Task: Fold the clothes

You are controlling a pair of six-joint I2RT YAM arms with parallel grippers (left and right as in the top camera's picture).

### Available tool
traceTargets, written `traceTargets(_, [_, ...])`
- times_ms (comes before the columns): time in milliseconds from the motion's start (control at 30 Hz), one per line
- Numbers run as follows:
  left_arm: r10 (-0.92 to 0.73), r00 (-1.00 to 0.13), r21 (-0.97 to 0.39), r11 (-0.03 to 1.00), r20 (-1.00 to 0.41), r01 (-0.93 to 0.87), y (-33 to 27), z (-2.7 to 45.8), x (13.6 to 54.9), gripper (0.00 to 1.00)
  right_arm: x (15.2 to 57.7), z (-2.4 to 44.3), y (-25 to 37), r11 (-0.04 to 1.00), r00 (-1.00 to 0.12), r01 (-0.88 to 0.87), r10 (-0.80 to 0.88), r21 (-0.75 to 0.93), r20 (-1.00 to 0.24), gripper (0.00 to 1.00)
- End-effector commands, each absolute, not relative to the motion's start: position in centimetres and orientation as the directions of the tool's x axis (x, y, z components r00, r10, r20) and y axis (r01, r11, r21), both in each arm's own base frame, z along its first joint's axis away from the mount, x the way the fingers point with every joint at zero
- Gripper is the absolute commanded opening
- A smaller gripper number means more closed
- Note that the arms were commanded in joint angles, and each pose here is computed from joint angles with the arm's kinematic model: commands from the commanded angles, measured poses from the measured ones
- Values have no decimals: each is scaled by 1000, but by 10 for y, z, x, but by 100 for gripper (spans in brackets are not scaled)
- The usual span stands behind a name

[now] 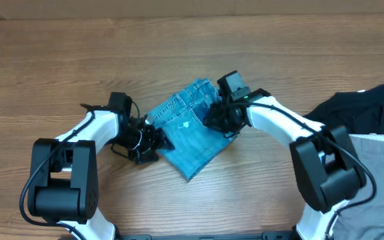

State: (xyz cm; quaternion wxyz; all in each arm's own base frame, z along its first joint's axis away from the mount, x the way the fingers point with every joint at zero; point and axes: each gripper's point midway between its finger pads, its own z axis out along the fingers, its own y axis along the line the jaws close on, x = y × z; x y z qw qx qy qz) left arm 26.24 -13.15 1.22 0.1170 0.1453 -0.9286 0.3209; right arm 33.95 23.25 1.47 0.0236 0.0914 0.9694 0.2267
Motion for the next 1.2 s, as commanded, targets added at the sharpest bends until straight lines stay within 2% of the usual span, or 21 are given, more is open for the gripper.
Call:
traceTargets(0, [-347,-868,-530,690,354,-492,-148,-1,271,77,332,3,232,870,-973,225,221,440,60,4])
traceTargets(100, [-442,-837,-503,669,323,-547,-159,-13,282,81,331,2,232,870,-973,226,221,438,63,4])
traceTargets(133, [-466,-834,-496,671,296,-551,-166,-18,285,80,330,2,232,871,-973,227,221,435,66,4])
traceTargets(167, [-466,-839,-496,679,280,-542,-170,-19,286,75,330,2,231,872,-973,229,221,434,69,4])
traceTargets(200, [-453,-851,-499,691,264,-523,-175,-19,286,66,329,2,231,872,-973,230,221,432,72,4])
traceTargets(300, [-415,-883,-491,735,219,-467,-179,-22,284,13,322,1,228,881,-973,230,212,414,90,4])
traceTargets(367, [-385,-902,-500,752,198,-430,-178,-22,284,4,317,7,223,888,-974,224,201,402,100,4])
traceTargets(467, [-342,-925,-529,760,168,-377,-177,-17,288,4,318,27,208,905,-980,197,186,378,64,4])
traceTargets(533, [-338,-934,-584,738,114,-338,-171,3,304,4,321,60,190,925,-984,163,177,342,-10,4])
traceTargets(633, [-443,-896,-694,653,-25,-303,-136,66,355,4,324,115,170,927,-974,142,194,348,-119,4])
traceTargets(700, [-537,-836,-733,612,-111,-296,-100,101,385,4,324,145,164,914,-960,133,216,382,-181,4])
traceTargets(767, [-669,-722,-776,546,-177,-316,-44,139,414,4,323,165,160,906,-947,120,228,407,-228,4])
traceTargets(867, [-793,-577,-820,454,-194,-349,23,162,432,4,321,180,159,899,-936,104,233,426,-265,4])
traceTargets(1000, [-887,-405,-761,418,-222,-496,110,135,423,4,321,181,159,898,-935,102,234,428,-268,4])
traceTargets(1067, [-888,-393,-717,435,-239,-545,134,110,418,4,321,181,159,898,-934,101,234,429,-269,4])
traceTargets(1167, [-869,-439,-636,474,-228,-609,153,54,408,6,321,181,159,898,-934,101,234,429,-270,4])
